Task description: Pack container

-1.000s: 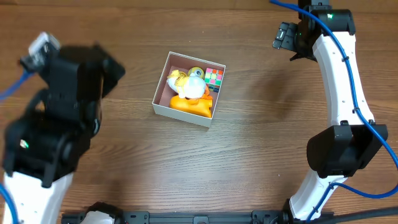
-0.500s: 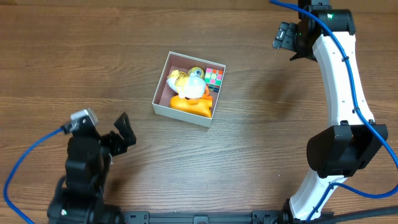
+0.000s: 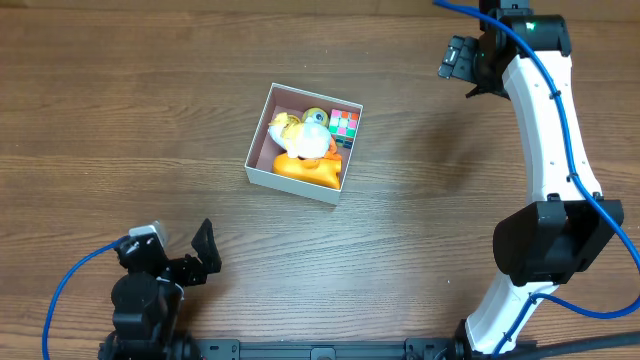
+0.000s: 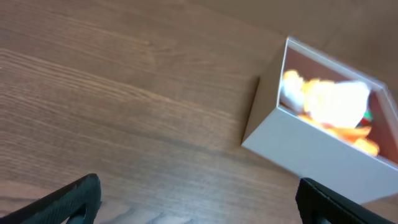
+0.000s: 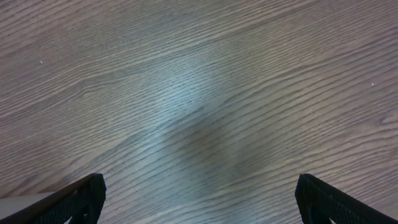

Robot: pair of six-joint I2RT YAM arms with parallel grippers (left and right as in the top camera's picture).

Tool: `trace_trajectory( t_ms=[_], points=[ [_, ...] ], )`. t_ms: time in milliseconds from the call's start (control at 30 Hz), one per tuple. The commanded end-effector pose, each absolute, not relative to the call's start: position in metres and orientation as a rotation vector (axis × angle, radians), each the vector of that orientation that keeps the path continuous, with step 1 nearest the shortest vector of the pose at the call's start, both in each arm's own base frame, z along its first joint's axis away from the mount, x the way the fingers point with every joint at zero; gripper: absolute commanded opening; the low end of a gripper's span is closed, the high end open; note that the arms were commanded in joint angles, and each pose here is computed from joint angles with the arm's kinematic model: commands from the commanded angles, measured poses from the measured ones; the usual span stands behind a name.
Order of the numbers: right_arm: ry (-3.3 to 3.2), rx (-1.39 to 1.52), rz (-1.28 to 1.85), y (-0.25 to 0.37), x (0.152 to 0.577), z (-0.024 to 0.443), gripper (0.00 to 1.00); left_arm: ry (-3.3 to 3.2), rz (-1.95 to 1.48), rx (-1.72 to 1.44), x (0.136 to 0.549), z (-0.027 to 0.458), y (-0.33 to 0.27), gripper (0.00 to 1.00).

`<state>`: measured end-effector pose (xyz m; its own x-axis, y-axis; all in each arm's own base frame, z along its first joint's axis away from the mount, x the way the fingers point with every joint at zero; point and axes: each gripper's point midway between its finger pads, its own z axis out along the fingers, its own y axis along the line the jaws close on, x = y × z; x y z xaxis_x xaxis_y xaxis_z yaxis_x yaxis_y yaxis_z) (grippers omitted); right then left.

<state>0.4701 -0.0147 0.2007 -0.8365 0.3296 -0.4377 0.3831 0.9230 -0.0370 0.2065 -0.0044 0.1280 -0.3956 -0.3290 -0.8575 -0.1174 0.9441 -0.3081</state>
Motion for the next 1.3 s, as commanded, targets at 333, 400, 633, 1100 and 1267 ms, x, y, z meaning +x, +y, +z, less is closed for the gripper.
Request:
trace_trajectory(
  t_ms=[333,400,633,1100,1267],
  points=[
    [2.630,0.525,-0.165,-0.014,0.471,0.206,1.00,2.145,-0.167,-0.274,0.192,0.079,-0.002,1.00],
    [2.630,0.525,-0.166,-0.014,0.471,0.206,1.00,2.139,-0.168,-0.273,0.193,0.080,-0.003,1.00],
    [2.630,0.525,-0.166,-0.014,0.471,0.206,1.00,2.140,-0.168,-0.273,0.193,0.079,-0.003,1.00],
    [2.630,0.524,-0.166,-0.014,0.471,0.206,1.00,2.141,-0.169,-0.273,0.193,0.079,-0.003,1.00],
    [2.630,0.524,-0.166,-0.014,0.471,0.206,1.00,2.140,-0.170,-0.272,0.193,0.079,-0.003,1.00]
  ],
)
